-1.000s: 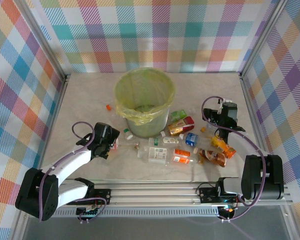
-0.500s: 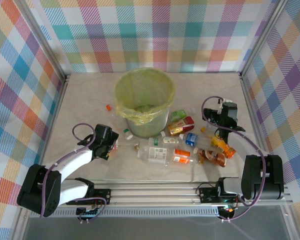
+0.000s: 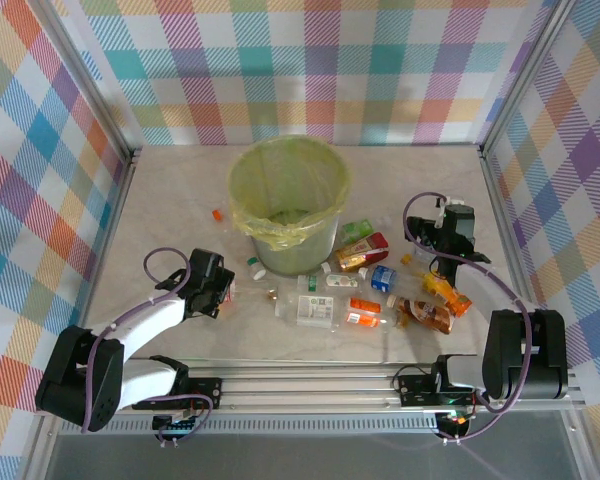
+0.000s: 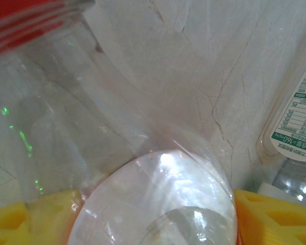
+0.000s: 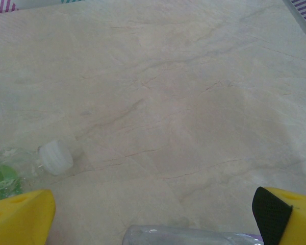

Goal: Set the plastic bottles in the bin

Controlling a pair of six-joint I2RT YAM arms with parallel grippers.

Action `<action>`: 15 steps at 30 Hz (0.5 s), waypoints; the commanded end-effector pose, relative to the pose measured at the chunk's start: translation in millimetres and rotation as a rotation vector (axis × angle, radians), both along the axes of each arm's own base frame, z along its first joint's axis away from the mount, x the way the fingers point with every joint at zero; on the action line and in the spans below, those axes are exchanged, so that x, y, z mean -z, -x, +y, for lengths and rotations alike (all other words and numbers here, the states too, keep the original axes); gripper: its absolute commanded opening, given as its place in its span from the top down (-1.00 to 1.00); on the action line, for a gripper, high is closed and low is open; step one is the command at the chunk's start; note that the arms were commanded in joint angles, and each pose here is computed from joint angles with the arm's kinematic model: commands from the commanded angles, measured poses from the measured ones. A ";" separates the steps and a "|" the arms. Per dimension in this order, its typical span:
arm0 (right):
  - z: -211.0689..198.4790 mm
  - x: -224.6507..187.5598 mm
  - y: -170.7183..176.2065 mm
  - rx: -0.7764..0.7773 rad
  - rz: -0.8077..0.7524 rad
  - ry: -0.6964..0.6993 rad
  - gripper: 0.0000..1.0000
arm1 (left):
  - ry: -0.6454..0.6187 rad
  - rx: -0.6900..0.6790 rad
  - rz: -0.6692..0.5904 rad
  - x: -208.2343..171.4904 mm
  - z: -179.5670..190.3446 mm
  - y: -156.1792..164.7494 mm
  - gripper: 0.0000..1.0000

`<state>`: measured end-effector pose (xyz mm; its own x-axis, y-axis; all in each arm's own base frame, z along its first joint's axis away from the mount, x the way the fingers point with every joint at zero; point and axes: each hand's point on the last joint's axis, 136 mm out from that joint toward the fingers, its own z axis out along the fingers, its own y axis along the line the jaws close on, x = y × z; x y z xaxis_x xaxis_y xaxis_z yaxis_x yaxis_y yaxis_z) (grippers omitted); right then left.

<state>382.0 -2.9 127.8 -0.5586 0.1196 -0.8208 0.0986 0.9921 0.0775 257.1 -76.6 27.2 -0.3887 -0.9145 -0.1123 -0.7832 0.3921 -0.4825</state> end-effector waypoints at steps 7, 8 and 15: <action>3.0 -9.6 -7.5 -0.004 -0.016 -0.003 -0.99 | -0.016 -0.051 -0.121 -23.2 19.1 -9.8 -0.16; 3.2 -9.2 -7.3 -0.005 -0.015 -0.004 -0.99 | -0.025 -0.058 -0.137 -28.5 23.4 -8.9 -0.15; 4.4 -9.7 -6.6 -0.010 -0.018 -0.009 -0.99 | -0.124 -0.076 -0.236 -72.3 52.2 6.1 -0.11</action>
